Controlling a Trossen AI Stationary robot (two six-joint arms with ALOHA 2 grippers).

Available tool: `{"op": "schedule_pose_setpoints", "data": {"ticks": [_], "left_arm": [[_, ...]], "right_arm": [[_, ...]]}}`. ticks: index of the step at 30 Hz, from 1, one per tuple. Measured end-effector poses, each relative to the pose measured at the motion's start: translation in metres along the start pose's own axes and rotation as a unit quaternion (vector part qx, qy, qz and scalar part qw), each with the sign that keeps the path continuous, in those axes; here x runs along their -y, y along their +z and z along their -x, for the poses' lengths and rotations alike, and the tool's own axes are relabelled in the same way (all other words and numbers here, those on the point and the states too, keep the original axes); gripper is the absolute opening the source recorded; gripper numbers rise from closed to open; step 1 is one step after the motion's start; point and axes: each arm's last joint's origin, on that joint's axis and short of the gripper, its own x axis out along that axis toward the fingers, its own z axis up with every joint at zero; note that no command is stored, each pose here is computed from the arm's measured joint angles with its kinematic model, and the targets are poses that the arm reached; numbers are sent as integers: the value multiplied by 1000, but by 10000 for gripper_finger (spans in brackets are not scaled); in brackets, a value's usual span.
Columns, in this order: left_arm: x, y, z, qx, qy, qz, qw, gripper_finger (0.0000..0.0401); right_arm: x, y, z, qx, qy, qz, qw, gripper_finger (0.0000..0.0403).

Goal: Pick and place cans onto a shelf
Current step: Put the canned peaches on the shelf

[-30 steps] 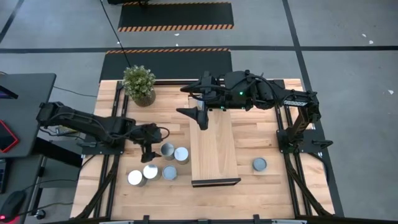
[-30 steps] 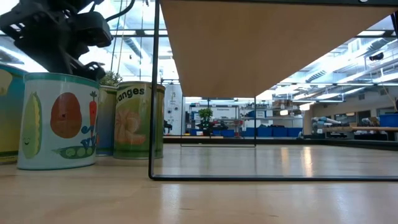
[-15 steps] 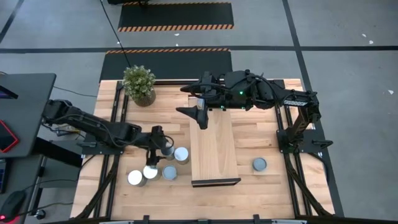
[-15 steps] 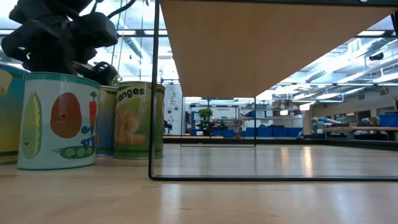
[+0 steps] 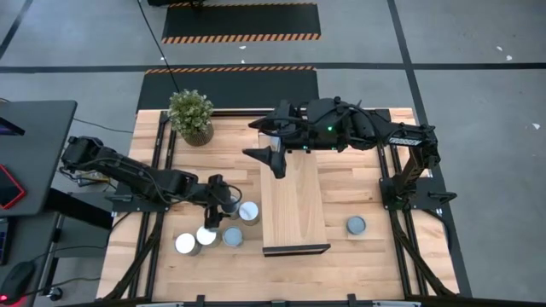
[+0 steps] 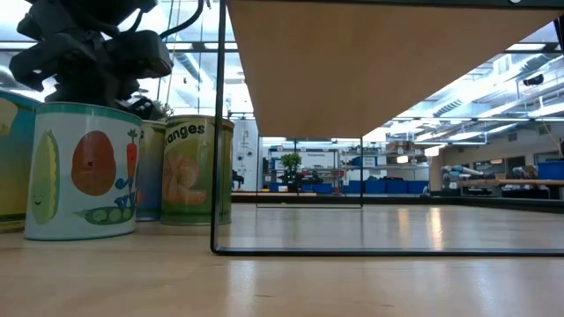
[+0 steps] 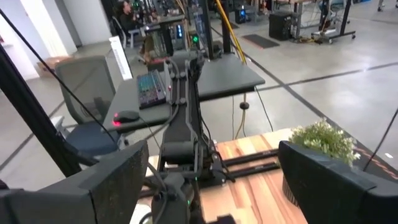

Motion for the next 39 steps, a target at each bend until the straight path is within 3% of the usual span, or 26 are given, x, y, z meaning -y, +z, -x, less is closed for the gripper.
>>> {"op": "schedule_pose_setpoints", "data": {"ticks": [7, 14, 18, 24, 31, 37, 39], "left_arm": [[-12, 3, 7, 10, 14, 27, 999, 302], [-30, 15, 46, 47, 31, 63, 996, 301], [-33, 36, 72, 58, 32, 73, 995, 303], [-35, 77, 93, 73, 37, 84, 993, 302], [-36, 129, 105, 49, 50, 69, 995, 303], [-33, 171, 106, 69, 47, 57, 995, 303], [-32, 181, 101, 71, 48, 46, 995, 303]], "right_arm": [[1, -2, 1, -11, -12, 1, 1000, 366], [7, -5, 21, -63, -45, 2, 997, 365], [15, -14, 40, -134, -96, -1, 986, 364], [29, -38, 57, -268, -167, -19, 948, 364], [21, -47, 63, -306, -173, -27, 936, 364], [11, -66, 77, -368, -213, -20, 905, 364], [7, -71, 80, -370, -212, -24, 904, 364]]}}
